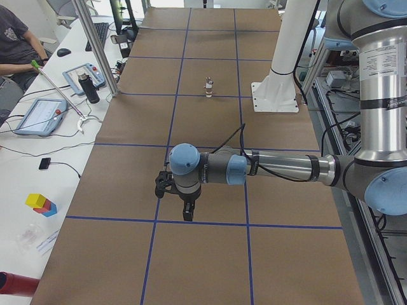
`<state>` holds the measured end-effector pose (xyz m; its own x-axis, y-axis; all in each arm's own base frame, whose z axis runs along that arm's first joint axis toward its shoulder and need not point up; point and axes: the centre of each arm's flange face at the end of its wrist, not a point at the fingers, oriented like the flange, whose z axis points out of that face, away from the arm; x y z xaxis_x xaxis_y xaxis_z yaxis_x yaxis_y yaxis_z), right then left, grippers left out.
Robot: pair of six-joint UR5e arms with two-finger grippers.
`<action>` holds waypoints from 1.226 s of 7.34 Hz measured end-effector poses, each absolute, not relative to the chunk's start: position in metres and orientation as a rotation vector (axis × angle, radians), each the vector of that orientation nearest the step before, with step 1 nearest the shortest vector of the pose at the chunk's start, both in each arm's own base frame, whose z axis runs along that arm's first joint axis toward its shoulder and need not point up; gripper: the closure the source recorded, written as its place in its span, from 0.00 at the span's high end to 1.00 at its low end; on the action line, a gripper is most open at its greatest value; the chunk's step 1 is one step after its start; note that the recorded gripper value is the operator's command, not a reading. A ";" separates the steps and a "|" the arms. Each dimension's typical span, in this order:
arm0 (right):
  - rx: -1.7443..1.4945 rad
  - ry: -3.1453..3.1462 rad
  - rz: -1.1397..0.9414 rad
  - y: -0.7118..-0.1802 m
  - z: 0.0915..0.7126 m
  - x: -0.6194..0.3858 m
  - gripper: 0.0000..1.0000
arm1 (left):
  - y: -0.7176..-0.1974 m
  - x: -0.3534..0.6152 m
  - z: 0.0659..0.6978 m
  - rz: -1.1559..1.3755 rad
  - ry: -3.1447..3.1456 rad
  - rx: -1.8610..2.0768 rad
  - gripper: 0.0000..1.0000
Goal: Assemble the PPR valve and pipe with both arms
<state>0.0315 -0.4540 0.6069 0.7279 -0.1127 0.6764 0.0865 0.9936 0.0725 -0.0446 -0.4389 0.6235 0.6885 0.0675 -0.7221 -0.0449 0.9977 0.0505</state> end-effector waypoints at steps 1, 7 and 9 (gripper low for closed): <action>0.037 -0.747 -0.110 -0.454 0.607 0.031 1.00 | -0.439 -0.045 0.623 0.064 0.803 0.031 1.00; 0.035 -0.747 -0.109 -0.451 0.610 0.032 1.00 | -0.435 -0.046 0.623 0.063 0.799 0.032 1.00; 0.035 -0.747 -0.109 -0.451 0.610 0.032 1.00 | -0.435 -0.046 0.622 0.063 0.800 0.034 1.00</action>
